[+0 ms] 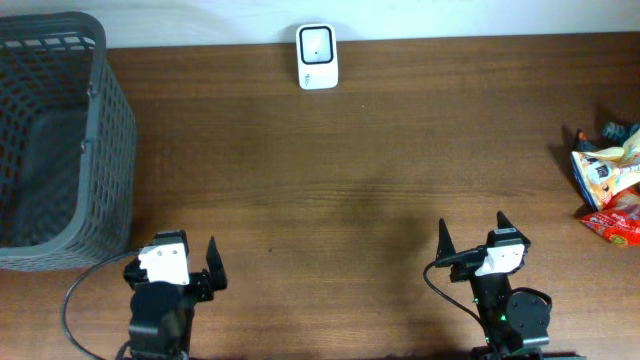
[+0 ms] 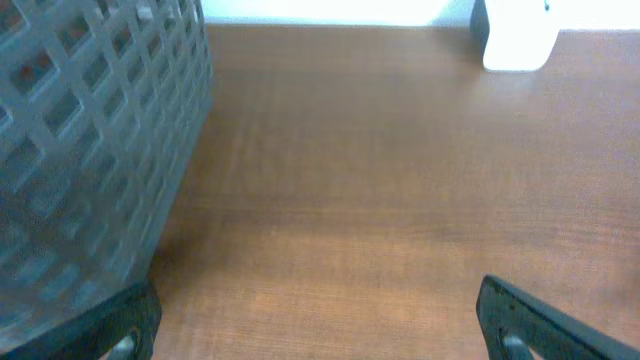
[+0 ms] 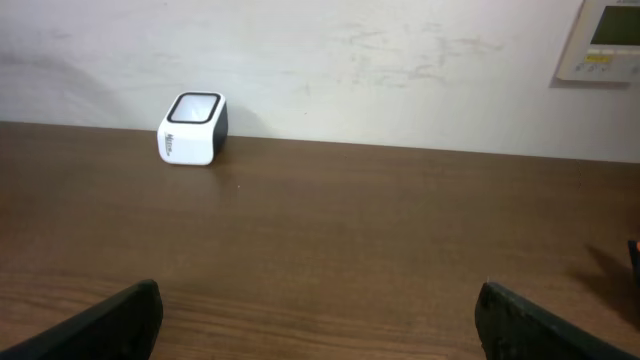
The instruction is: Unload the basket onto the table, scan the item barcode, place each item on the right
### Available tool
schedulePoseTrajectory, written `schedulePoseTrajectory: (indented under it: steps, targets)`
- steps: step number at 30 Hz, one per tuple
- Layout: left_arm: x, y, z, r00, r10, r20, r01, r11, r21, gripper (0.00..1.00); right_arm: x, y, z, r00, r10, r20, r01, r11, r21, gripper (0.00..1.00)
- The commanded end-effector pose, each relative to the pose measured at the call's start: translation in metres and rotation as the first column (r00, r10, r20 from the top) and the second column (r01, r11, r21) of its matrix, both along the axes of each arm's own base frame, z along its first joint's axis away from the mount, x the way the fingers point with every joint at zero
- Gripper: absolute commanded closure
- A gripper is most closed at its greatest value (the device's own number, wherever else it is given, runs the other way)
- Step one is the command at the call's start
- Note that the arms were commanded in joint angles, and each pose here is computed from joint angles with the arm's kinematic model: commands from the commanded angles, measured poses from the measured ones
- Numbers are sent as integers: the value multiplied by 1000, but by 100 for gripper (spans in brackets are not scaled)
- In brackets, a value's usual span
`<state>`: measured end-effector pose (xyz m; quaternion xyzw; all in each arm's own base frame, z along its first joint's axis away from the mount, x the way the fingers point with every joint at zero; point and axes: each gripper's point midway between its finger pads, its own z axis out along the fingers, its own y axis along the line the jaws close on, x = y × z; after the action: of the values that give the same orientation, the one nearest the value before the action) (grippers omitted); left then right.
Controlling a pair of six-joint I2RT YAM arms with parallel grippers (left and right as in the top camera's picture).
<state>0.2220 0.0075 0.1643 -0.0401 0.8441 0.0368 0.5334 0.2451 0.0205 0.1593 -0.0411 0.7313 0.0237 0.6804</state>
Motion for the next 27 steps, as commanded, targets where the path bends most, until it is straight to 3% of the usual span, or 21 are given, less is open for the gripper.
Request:
schedulePoseTrajectory:
  steps: [1, 9, 17, 25, 27]
  targets:
    - [9, 9, 1, 989, 47, 140, -46, 999, -9, 1, 0, -1, -3, 1000, -8, -4, 8, 1000, 3, 1]
    - [22, 14, 12, 904, 63, 423, -43, 997, -58, 1, 0, -1, -3, 1000, -8, -4, 8, 1000, 3, 2]
    - [22, 17, -5, 933, -1, 361, -32, 996, 85, 1, 0, -1, -3, 1000, -8, -4, 8, 1000, 3, 2]
    - [24, -6, -8, 930, -116, 349, 101, 993, 63, 1, 0, -1, -3, 1000, -8, -4, 8, 1000, 3, 2]
    - [24, -5, -8, 931, -57, 361, 86, 994, -65, 1, 0, -1, -3, 1000, -7, -4, 8, 1000, 3, 2]
